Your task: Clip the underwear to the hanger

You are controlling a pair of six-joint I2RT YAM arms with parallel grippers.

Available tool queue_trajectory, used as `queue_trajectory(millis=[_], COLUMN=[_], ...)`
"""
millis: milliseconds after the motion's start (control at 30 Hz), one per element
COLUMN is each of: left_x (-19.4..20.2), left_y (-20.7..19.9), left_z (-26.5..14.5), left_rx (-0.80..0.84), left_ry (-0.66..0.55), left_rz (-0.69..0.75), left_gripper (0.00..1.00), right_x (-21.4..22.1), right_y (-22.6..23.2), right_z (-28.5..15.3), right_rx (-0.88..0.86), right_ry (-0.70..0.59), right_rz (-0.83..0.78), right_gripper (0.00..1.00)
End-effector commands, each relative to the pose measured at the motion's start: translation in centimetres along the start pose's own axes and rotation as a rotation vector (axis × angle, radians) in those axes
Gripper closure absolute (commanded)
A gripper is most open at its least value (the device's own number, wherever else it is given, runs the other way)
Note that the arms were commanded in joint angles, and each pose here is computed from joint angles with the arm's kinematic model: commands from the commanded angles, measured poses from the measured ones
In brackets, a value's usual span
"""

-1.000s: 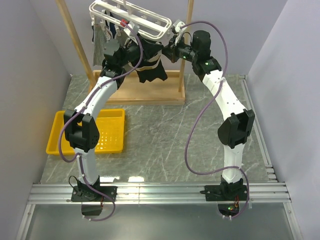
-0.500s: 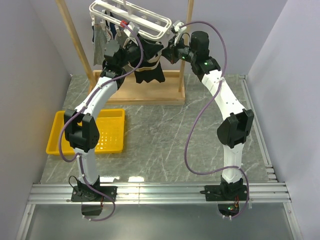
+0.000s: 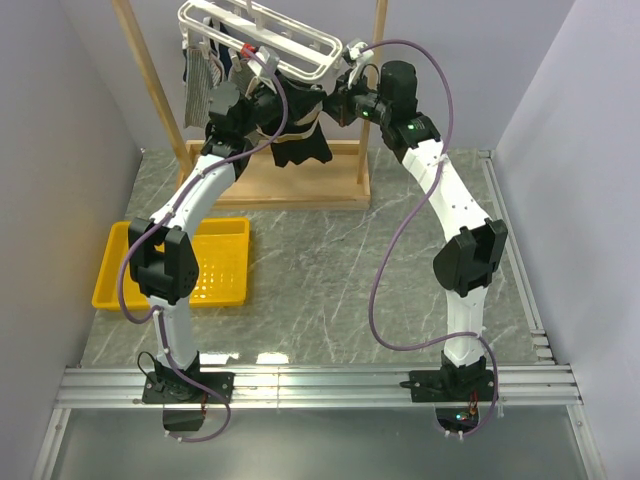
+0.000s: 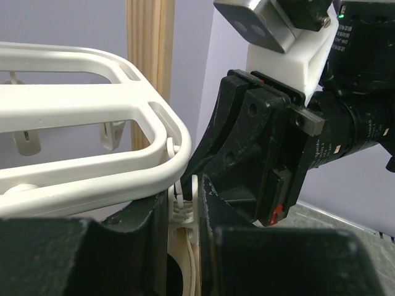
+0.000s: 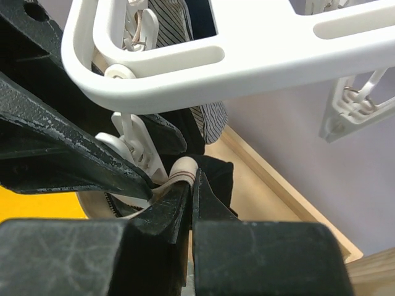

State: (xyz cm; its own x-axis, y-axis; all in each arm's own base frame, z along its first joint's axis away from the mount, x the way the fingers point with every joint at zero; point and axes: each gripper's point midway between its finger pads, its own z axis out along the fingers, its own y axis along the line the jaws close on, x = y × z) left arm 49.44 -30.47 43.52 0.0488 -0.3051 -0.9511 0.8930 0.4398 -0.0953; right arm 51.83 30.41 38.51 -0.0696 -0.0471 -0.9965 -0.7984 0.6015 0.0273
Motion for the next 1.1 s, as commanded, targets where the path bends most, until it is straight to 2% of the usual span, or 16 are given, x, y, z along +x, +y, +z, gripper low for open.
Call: queue_trajectory(millis=[0, 400, 967, 1067], left_x=[1.2, 2.1, 2.8, 2.7], left_y=[-1.9, -1.8, -1.2, -1.0], left_z=[0.2, 0.1, -0.3, -0.3], left_rx=[0.072, 0.064, 0.035, 0.031], left_ry=[0.034, 0.043, 0.055, 0.054], left_rz=[-0.003, 0.011, 0.063, 0.065], left_gripper=[1.0, 1.0, 1.0, 0.92], right_x=[-3.6, -3.8, -5.1, -5.0], right_y=[1.4, 1.3, 2.8, 2.8], right_z=[-0.5, -0.5, -1.7, -1.7], right_rx=[-0.007, 0.039, -0.008, -0.007], right_ry=[-0.072, -0.061, -0.095, -0.091], right_rz=[-0.006, 0.054, 0.092, 0.088], right_gripper=[1.0, 1.0, 1.0, 1.0])
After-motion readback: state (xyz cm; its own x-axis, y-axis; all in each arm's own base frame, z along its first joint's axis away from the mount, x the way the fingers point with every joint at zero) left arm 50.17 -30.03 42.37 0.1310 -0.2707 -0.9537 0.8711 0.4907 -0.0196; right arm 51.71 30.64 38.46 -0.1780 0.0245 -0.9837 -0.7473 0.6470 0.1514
